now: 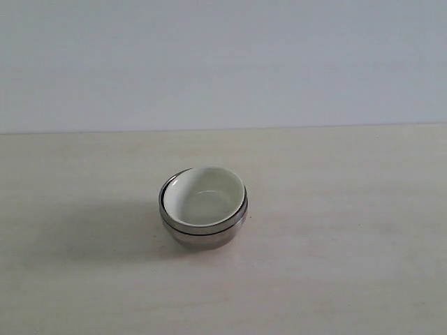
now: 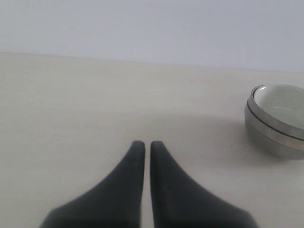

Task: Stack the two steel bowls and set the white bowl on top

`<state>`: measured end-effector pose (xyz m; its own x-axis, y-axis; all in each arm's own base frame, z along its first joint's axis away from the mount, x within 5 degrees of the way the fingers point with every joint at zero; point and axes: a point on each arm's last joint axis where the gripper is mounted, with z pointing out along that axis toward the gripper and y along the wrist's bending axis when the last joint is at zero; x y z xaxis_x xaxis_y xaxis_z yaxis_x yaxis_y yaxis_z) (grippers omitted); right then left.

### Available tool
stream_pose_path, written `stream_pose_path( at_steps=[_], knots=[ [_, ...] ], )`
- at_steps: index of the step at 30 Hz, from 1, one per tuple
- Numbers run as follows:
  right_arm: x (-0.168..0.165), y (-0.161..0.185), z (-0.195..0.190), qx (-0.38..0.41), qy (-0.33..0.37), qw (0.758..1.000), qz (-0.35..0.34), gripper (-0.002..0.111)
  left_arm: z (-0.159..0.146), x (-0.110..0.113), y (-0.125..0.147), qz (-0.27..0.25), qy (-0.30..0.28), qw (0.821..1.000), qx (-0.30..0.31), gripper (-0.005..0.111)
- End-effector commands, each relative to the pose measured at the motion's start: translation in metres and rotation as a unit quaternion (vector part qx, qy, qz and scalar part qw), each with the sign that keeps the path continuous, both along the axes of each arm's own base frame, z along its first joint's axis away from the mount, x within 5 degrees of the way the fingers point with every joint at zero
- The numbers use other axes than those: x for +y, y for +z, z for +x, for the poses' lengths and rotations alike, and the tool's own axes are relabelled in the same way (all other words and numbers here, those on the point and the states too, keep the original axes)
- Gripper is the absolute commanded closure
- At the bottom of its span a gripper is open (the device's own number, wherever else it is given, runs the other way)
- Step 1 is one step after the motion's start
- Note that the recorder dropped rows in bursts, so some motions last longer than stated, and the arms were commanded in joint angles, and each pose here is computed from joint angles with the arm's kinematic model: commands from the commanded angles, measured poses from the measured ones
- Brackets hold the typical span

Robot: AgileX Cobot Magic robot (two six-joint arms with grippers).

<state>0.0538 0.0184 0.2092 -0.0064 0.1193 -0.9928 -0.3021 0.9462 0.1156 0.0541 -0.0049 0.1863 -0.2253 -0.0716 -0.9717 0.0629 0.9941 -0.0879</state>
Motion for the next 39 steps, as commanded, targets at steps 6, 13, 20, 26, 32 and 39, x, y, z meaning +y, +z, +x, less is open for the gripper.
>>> stream_pose_path(
  at_steps=[6,13,20,26,32,39],
  knots=[
    [0.011,-0.021,-0.006,0.09,0.07,0.991,-0.071,0.108,0.0,0.0,-0.001,0.0,0.002,1.0,-0.001,0.103],
    [0.003,-0.028,-0.005,0.128,0.026,0.988,-0.083,0.108,0.0,0.0,-0.001,0.0,0.002,1.0,-0.001,0.103],
    [-0.008,-0.027,-0.001,0.131,-0.042,0.989,-0.058,0.108,0.0,0.0,-0.001,0.0,0.002,1.0,-0.001,0.103],
    [-0.008,-0.027,-0.001,0.132,-0.042,0.988,-0.062,0.108,0.0,0.0,-0.001,0.0,0.002,1.0,-0.001,0.103],
    [-0.008,-0.027,-0.001,0.132,-0.042,0.988,-0.062,0.108,0.0,0.0,-0.001,0.0,0.002,1.0,-0.001,0.103],
    [-0.01,-0.028,-0.001,0.134,-0.059,0.987,-0.063,0.108,0.0,0.0,-0.001,0.0,0.002,1.0,-0.001,0.103]
  ],
)
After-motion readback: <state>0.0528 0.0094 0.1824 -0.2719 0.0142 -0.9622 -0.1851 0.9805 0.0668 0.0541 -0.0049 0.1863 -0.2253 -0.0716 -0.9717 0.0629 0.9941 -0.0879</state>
